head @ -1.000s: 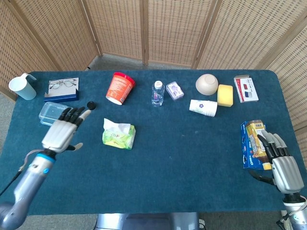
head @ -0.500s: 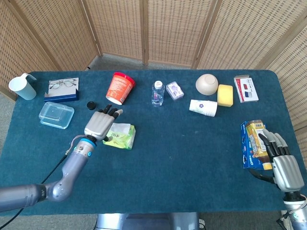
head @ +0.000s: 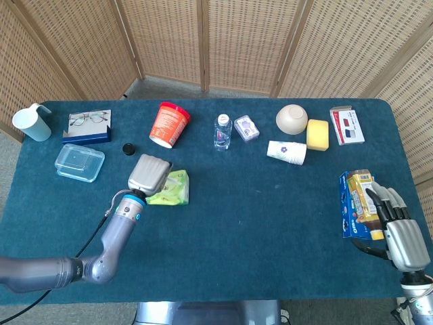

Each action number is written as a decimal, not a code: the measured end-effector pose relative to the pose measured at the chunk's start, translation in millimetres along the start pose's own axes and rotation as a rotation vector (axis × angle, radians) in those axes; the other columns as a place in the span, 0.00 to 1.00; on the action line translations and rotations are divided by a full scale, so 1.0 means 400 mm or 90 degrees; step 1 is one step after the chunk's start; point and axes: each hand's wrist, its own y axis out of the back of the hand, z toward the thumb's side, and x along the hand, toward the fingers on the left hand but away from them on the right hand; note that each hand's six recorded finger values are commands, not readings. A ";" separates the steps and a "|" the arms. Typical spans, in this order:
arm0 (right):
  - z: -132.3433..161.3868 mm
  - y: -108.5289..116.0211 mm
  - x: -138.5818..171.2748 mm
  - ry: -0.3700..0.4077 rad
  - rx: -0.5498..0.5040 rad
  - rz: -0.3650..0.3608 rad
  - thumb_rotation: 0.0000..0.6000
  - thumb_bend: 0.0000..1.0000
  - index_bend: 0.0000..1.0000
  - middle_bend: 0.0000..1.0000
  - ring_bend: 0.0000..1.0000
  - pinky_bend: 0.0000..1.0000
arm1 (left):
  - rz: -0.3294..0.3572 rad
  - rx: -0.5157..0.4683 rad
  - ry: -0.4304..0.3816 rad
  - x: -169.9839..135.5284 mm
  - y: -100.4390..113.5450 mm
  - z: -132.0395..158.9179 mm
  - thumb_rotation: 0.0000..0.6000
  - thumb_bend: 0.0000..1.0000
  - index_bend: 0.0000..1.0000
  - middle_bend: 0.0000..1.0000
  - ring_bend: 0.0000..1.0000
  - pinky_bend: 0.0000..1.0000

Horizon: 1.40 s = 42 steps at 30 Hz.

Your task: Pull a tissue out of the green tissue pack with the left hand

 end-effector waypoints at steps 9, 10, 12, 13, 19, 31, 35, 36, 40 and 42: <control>0.005 -0.002 0.002 0.003 0.000 0.000 1.00 0.00 0.00 0.00 0.00 0.00 | 0.055 -0.013 -0.017 -0.066 0.070 -0.035 1.00 0.50 0.69 0.82 0.63 0.78; 0.006 -0.002 0.002 0.003 0.001 0.001 1.00 0.00 0.00 0.00 0.00 0.00 | 0.068 -0.021 -0.023 -0.079 0.089 -0.040 1.00 0.50 0.69 0.82 0.63 0.78; 0.007 -0.004 0.002 0.004 0.003 0.002 1.00 0.00 0.00 0.00 0.00 0.00 | 0.094 -0.034 -0.034 -0.103 0.126 -0.046 1.00 0.50 0.69 0.82 0.63 0.78; 0.009 -0.006 0.002 0.005 0.005 0.003 1.00 0.00 0.00 0.00 0.00 0.00 | 0.114 -0.043 -0.042 -0.122 0.153 -0.050 1.00 0.50 0.69 0.82 0.63 0.78; 0.019 -0.014 0.004 0.012 0.009 0.006 1.00 0.00 0.00 0.00 0.00 0.00 | 0.202 -0.078 -0.101 -0.240 0.286 -0.071 1.00 0.50 0.69 0.82 0.62 0.78; 0.033 -0.014 0.012 0.020 0.010 0.005 1.00 0.00 0.00 0.00 0.00 0.00 | 0.147 0.057 -0.173 -0.458 0.218 -0.168 1.00 0.49 0.69 0.82 0.62 0.78; 0.031 -0.014 0.012 0.018 0.009 0.007 1.00 0.00 0.00 0.00 0.00 0.00 | 0.103 0.095 -0.160 -0.478 0.135 -0.219 1.00 0.49 0.68 0.82 0.61 0.78; 0.031 -0.014 0.012 0.018 0.009 0.007 1.00 0.00 0.00 0.00 0.00 0.00 | 0.093 0.103 -0.156 -0.482 0.114 -0.232 1.00 0.48 0.68 0.82 0.61 0.78; 0.033 -0.013 0.013 0.019 0.009 0.006 1.00 0.00 0.00 0.00 0.00 0.00 | 0.044 0.112 -0.131 -0.501 0.006 -0.287 1.00 0.47 0.60 0.71 0.51 0.72; 0.032 -0.014 0.013 0.018 0.010 0.007 1.00 0.00 0.00 0.00 0.00 0.00 | 0.022 0.103 -0.116 -0.511 -0.042 -0.310 1.00 0.43 0.36 0.38 0.26 0.47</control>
